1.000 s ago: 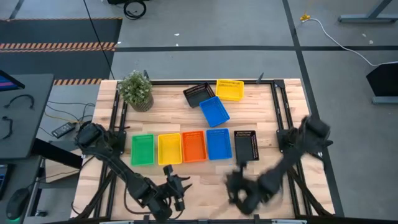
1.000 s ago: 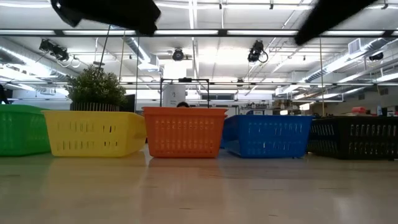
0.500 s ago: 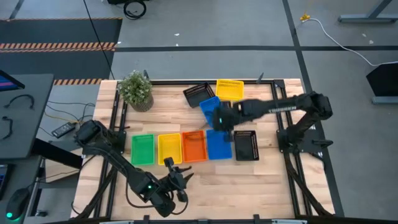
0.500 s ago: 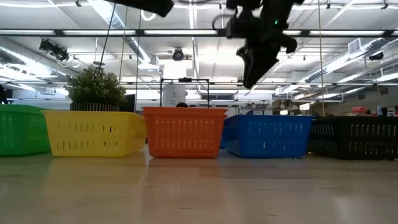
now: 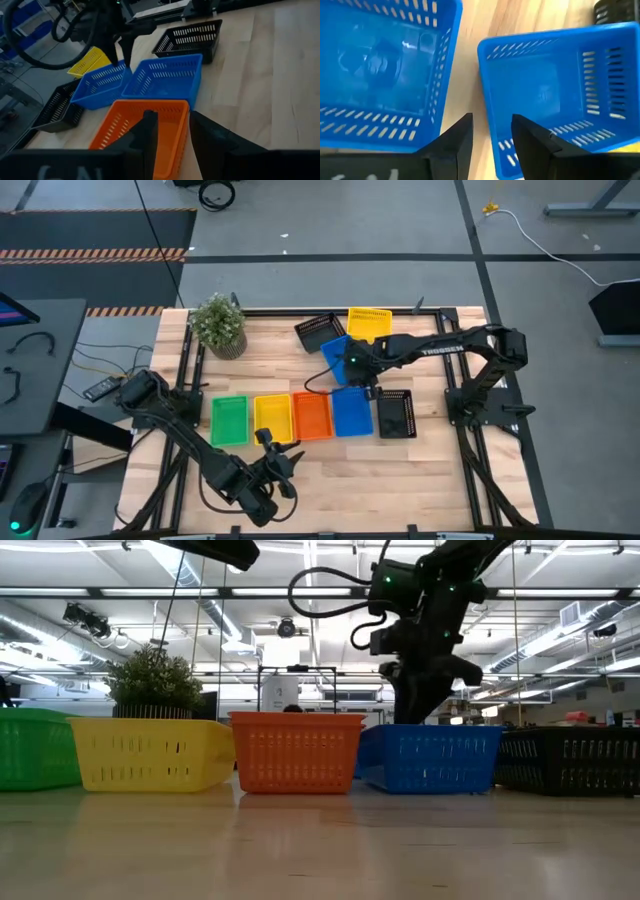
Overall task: Stack baskets by color
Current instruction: Stack the top blue bin on top of the bottom blue bin
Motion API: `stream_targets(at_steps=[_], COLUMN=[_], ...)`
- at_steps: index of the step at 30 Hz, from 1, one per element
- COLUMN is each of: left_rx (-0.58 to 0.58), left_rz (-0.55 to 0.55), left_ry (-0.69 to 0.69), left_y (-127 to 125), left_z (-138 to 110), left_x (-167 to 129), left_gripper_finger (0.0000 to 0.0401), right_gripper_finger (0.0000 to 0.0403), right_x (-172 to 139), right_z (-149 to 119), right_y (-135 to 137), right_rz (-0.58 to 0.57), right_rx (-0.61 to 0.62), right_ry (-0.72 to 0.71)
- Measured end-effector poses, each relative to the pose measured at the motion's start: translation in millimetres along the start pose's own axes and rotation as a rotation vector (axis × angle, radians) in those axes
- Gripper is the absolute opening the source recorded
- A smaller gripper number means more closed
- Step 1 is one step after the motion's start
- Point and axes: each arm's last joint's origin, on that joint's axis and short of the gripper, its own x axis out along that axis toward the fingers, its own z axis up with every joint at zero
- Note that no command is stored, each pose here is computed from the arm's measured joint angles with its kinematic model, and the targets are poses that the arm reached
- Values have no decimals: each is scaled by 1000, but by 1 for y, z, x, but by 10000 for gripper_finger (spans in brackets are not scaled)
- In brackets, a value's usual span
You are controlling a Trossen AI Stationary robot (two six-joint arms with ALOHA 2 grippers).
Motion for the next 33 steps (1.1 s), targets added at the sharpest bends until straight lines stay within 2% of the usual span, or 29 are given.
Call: stream_targets(at_steps=[14, 18, 22, 25, 29, 33], left_rx=[-9, -19, -26, -35, -40, -43], left_rz=[-1, -3, -4, -7, -10, -10], left_ry=[-5, -9, -11, -14, -17, -18], left_y=[-1, -1, -1, -2, -2, -2], left_z=[1, 1, 2, 2, 3, 3], left_x=[0, 0, 0, 0, 0, 0], left_gripper_finger=[118, 118, 118, 118, 118, 118], right_gripper_finger=[122, 97, 46, 13, 18, 11], right_x=[22, 26, 27, 23, 6, -24], right_z=[-18, -23, -23, -17, 2, 24], right_y=[2, 0, -2, 0, 11, 32], right_rz=[-22, -27, -43, -87, -206, -299], right_rx=[14, 23, 34, 29, 13, 16], right_ry=[-36, -34, -39, -22, 22, 52])
